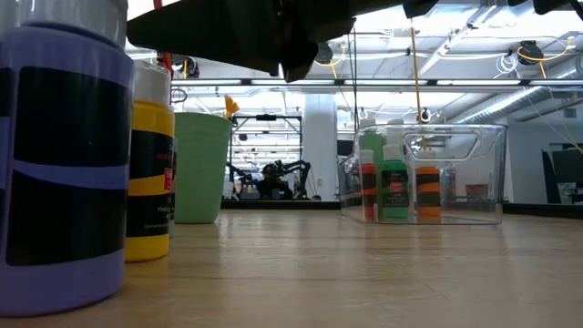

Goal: Pick & Place Paint Supplies
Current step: Put the small purple paint bottle into the transparent bin

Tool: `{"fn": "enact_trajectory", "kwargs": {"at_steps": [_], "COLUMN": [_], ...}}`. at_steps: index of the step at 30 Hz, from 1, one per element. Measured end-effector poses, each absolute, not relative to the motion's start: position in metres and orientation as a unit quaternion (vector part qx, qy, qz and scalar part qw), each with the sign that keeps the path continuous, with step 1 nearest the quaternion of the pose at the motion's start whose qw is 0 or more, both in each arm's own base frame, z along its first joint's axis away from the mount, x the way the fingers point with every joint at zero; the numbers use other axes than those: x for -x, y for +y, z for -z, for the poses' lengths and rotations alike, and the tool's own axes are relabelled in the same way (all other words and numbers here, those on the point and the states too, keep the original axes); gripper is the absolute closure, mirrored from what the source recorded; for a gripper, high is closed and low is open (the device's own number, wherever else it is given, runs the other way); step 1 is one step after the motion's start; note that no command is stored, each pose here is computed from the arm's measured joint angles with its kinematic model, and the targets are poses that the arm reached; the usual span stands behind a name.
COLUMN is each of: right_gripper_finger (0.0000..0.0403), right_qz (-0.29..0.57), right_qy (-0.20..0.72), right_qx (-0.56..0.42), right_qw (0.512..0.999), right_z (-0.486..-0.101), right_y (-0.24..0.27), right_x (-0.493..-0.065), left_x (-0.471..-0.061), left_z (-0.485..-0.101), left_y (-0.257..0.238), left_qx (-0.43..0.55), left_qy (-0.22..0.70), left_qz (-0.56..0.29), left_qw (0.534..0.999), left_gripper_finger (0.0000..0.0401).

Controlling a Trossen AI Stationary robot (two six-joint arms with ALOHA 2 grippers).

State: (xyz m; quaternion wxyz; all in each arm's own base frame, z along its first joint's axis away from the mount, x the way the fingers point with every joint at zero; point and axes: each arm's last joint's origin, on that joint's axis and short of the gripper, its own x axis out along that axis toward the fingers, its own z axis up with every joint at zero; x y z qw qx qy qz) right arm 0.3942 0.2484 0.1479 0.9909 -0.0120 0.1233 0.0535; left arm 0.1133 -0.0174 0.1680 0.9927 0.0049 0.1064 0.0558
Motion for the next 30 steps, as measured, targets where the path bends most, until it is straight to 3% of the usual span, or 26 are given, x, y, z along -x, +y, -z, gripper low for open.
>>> {"fn": "enact_trajectory", "kwargs": {"at_steps": [14, 30], "right_gripper_finger": [0.0140, 0.0140], "right_qz": [-0.059, -0.092], "right_qy": [0.091, 0.131], "right_qx": [0.024, 0.026], "right_qw": [0.994, 0.987], "right_z": [-0.1526, -0.1451], "right_y": [0.2494, 0.2478], "right_x": [-0.3954, -0.3952], "left_x": [-0.1133, -0.1133], "left_z": [-0.1680, -0.1679], "left_y": [-0.0174, -0.0174], "left_qx": [-0.005, -0.009], "left_qy": [0.107, 0.108], "left_qz": [-0.056, -0.055], "left_qw": [0.993, 0.993], "left_gripper_finger": [0.0380, 0.0380]}}
